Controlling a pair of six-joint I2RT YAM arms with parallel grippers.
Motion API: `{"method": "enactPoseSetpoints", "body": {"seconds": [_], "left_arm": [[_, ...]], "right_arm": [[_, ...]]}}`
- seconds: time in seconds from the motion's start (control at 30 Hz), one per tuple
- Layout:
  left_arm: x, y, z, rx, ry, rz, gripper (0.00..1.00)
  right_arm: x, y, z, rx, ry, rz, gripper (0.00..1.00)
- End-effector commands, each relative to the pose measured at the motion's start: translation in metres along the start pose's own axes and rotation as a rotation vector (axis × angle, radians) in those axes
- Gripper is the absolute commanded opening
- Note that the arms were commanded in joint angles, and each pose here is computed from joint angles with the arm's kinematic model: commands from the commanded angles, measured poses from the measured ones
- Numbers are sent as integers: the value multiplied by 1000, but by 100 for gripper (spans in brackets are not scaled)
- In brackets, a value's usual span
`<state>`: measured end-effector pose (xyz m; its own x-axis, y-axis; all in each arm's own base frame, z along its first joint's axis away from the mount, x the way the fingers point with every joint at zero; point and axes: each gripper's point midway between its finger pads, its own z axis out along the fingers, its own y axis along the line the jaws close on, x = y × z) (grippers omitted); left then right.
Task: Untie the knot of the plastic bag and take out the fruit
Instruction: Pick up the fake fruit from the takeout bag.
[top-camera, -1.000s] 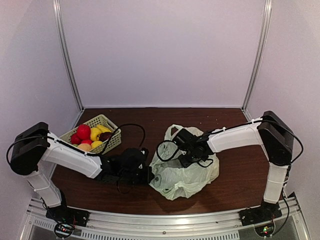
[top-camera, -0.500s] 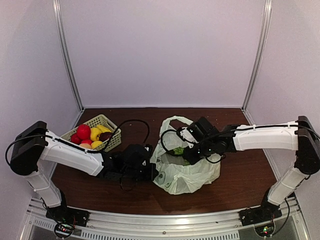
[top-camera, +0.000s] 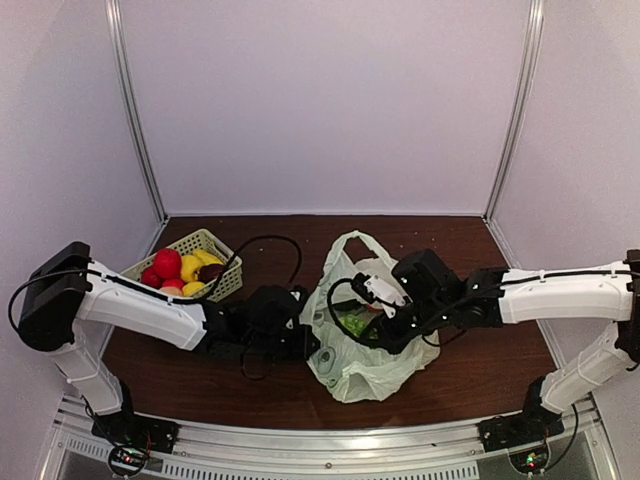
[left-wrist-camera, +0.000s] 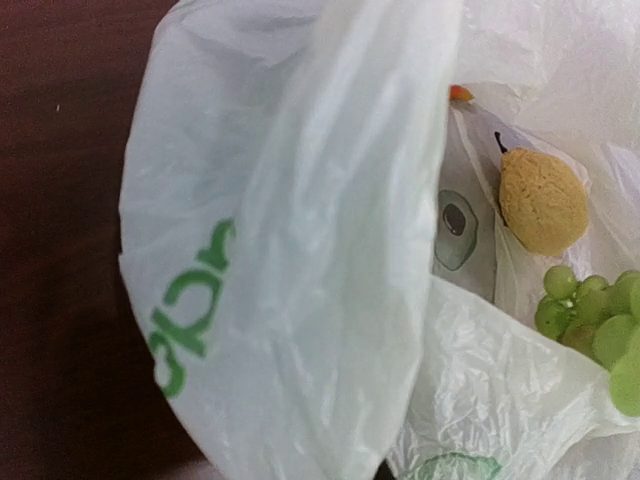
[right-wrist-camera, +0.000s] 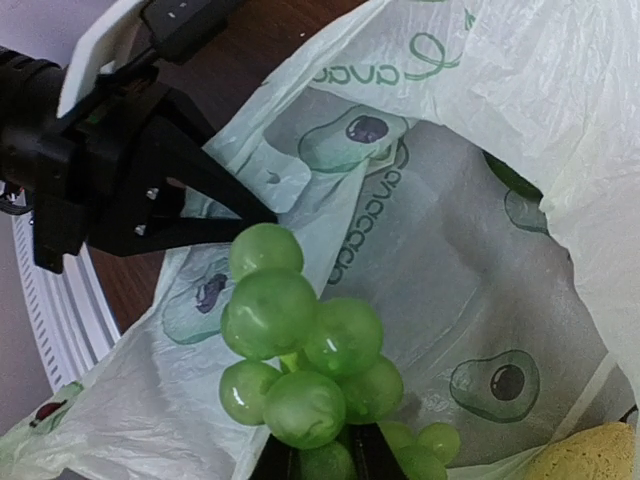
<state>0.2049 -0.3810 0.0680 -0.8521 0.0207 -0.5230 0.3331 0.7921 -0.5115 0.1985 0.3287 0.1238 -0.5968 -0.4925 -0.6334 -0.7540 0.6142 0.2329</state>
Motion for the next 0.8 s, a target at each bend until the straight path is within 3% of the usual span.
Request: {"method": "enactPoseSetpoints", "body": {"seconds": [0.0, 0.2, 0.27, 0.47, 0.77], "left_arm": [[-15, -5, -18, 3, -65, 21, 23], [-34, -1, -56, -44, -148, 58, 66], [-44, -4, -72, -55, -179, 92, 74], [-70, -30, -119, 8, -263, 206, 83], [-73, -130, -145, 299, -287, 376, 86]], "right_arm": [[-30, 20, -38, -48, -150, 26, 0], [-74, 20, -86, -22, -349, 97, 0], [-85, 22, -96, -29, -393, 113, 0], [-100, -2, -110, 117, -470, 173, 0], [-104, -34, -77, 296, -397, 174, 0]]}}
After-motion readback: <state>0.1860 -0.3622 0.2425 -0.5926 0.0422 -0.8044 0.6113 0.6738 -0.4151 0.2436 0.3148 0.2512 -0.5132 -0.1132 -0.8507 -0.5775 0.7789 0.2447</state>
